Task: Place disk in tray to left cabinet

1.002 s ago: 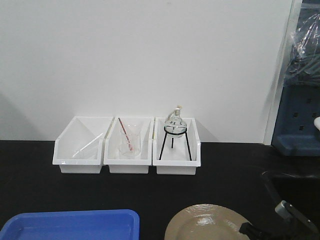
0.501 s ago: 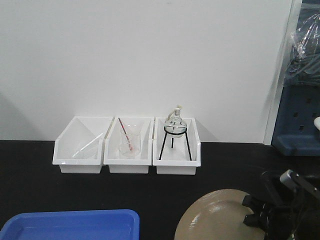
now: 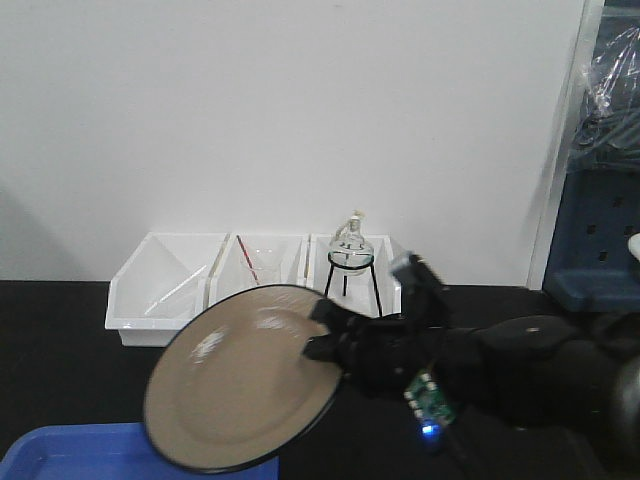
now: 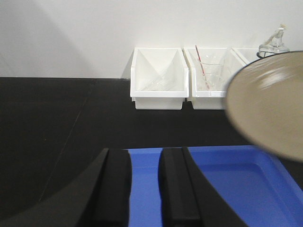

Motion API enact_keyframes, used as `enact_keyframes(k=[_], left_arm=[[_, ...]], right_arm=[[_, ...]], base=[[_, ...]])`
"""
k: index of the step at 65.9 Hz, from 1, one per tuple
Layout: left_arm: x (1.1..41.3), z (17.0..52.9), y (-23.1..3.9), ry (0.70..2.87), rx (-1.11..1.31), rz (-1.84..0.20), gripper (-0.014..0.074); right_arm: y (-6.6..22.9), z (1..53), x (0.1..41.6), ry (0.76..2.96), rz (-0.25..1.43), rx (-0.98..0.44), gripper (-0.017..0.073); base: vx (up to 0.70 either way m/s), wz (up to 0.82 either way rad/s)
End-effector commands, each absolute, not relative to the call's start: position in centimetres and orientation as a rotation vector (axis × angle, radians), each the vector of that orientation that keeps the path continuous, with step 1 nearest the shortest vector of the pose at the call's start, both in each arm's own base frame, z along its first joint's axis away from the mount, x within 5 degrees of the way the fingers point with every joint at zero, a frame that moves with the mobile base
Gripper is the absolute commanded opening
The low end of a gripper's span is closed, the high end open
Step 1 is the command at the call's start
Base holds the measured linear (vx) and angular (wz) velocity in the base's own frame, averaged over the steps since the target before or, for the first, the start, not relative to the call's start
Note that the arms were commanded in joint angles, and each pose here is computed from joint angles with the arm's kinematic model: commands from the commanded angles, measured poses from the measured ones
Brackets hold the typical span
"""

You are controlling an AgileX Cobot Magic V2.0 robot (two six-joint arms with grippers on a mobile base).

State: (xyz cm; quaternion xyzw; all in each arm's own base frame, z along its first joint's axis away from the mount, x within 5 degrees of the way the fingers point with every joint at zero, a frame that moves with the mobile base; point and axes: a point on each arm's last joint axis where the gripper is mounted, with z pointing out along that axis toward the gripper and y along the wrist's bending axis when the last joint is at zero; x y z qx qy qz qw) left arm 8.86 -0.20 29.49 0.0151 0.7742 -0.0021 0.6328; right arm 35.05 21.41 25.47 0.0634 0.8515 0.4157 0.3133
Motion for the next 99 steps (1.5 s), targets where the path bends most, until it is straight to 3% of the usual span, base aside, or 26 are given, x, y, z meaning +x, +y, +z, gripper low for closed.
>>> enact_keyframes(k=[1, 14, 36, 45, 54, 67, 74, 89, 99], left_arm=[[9.0, 31.3, -0.3, 1.666, 0.027, -0.020, 0.0320], [9.0, 31.3, -0.3, 1.670, 0.027, -0.020, 0.0320], [9.0, 31.3, -0.3, 1.670, 0.027, -0.020, 0.0320], [9.0, 31.3, -0.3, 1.670, 0.027, -0.020, 0.0320], [9.0, 31.3, -0.3, 1.670, 0.027, -0.020, 0.0320], [9.0, 31.3, -0.3, 1.670, 0.027, -0.020, 0.0320], [9.0, 31.3, -0.3, 1.670, 0.027, -0.020, 0.0320], [9.0, 31.3, -0.3, 1.670, 0.027, -0.020, 0.0320], [9.0, 31.1, -0.3, 1.695, 0.029, -0.019, 0.0320]], right_arm=[[24.7, 28.3, 34.6, 2.163, 1.208, 0.123, -0.0004], [29.8, 24.3, 34.0, 2.270, 1.228, 0.027, -0.0004], [31.6, 18.3, 34.0, 2.395, 1.133, -0.051, 0.0017], [31.7, 17.1, 34.1, 2.413, 1.110, -0.094, 0.0072], [31.7, 16.9, 34.1, 2.408, 1.095, -0.139, 0.0200], [30.8, 17.7, 34.7, 2.357, 1.063, -0.237, 0.0475], [29.7, 18.9, 35.3, 2.324, 1.070, -0.279, 0.0565], [25.6, 23.3, 36.9, 2.222, 1.026, -0.314, 0.0575], [24.4, 24.7, 36.4, 2.235, 0.917, -0.419, 0.0552]], base=[[0.00, 0.00], [0.00, 0.00], [0.00, 0.00], [0.00, 0.00], [0.00, 0.00], [0.00, 0.00], [0.00, 0.00], [0.00, 0.00], [0.00, 0.00]])
